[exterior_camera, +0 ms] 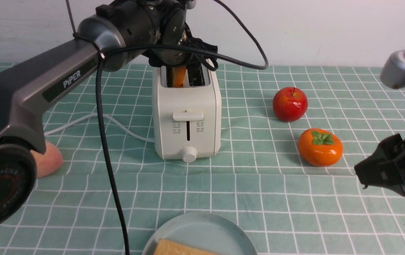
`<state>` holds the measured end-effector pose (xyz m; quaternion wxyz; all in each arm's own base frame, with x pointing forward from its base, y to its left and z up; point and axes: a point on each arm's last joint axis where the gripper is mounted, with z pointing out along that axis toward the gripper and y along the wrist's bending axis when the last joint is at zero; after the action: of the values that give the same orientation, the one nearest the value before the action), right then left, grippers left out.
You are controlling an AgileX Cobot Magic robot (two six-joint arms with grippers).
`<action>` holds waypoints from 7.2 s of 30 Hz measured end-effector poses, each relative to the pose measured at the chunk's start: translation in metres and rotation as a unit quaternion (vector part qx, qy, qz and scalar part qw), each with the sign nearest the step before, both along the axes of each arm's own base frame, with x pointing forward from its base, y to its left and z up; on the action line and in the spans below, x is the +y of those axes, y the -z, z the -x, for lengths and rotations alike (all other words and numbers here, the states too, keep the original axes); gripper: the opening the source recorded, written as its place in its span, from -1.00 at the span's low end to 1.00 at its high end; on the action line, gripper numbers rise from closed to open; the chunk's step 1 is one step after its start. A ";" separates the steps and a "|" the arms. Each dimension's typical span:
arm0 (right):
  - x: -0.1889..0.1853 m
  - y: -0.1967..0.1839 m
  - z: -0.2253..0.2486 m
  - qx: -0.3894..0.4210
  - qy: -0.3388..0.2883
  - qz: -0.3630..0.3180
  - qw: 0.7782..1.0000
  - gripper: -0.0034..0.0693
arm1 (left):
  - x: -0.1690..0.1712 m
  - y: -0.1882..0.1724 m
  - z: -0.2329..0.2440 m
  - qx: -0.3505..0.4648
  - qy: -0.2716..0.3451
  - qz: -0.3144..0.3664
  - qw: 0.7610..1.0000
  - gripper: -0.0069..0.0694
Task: Take toasted bread from bread machine on blue coffee table place on plate.
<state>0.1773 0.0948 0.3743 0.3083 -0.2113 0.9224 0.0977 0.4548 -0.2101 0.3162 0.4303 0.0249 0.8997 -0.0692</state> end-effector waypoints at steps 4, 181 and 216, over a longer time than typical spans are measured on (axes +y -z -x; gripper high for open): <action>-0.001 0.000 0.000 -0.002 0.001 0.007 1.000 0.55 | 0.004 -0.012 0.007 0.004 -0.004 -0.003 1.000 -0.52; -0.116 0.057 0.131 -0.542 0.282 0.128 0.782 -0.72 | 0.216 0.147 0.402 -0.165 -0.188 0.144 0.958 -0.79; -0.088 0.200 0.126 -0.279 0.205 -0.103 0.932 -0.62 | 0.216 0.147 0.403 -0.163 -0.189 0.143 0.958 -0.72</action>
<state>0.0514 0.0064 0.1745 0.5869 -0.0032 0.8071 0.0639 0.0521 0.0063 0.1689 0.5752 -0.1964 0.7864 -0.1100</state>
